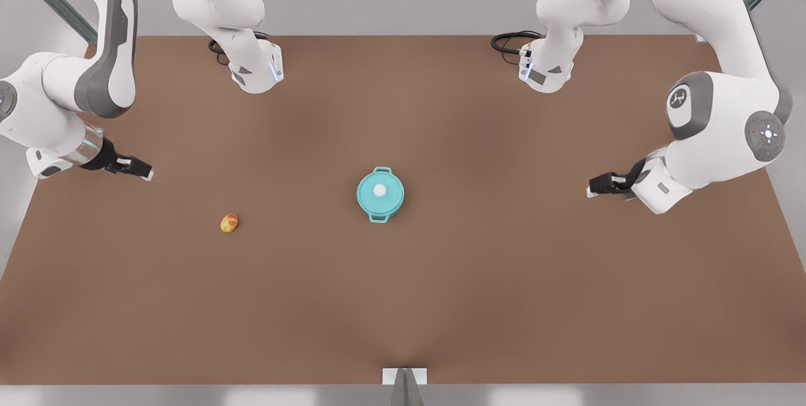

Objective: Open the pot lid and put the potato into the pot

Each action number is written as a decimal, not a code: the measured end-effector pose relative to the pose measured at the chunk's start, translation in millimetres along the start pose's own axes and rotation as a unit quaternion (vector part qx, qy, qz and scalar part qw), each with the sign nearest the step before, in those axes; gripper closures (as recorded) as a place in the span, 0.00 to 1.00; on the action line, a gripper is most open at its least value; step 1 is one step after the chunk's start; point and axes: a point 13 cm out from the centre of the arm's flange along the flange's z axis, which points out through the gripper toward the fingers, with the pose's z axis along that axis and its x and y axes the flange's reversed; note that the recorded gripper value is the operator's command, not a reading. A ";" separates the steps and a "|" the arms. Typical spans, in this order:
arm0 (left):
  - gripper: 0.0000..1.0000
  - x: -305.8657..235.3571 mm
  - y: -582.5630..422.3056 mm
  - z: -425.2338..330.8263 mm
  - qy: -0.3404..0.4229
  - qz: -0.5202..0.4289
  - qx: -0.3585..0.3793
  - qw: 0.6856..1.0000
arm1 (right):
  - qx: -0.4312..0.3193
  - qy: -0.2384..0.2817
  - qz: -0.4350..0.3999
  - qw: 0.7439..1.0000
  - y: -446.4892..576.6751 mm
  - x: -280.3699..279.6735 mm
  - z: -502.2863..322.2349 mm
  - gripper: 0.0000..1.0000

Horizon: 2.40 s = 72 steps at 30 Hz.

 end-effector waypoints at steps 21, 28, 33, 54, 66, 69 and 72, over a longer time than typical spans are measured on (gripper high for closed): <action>0.00 80.2 -442.7 308.1 -0.039 0.139 -0.122 0.982 | 0.049 0.070 -0.103 0.991 176.6 12.6 168.0 0.00; 0.00 83.4 -451.2 341.8 -0.072 0.056 -0.123 0.988 | 0.034 0.047 -0.035 0.998 147.9 2.9 213.3 0.00; 0.00 86.4 -451.6 378.6 -0.078 0.012 -0.109 0.991 | 0.023 0.030 0.005 0.999 140.1 -10.8 241.8 0.00; 0.65 84.6 -447.7 409.7 -0.098 -0.077 -0.091 0.988 | 0.007 -0.031 0.084 0.996 107.7 -18.3 321.1 0.00; 0.66 -99.5 -181.1 366.7 -0.055 -0.280 -0.104 0.953 | 0.000 -0.054 0.097 0.994 107.2 -28.8 325.2 0.14; 0.00 -115.7 -126.5 404.1 -0.048 -0.280 -0.111 0.953 | -0.001 -0.054 0.098 0.994 107.5 -28.4 328.5 0.14; 0.00 -141.8 -85.8 309.3 -0.068 -0.277 -0.102 0.953 | -0.003 -0.056 0.100 0.993 107.8 -29.2 328.3 0.23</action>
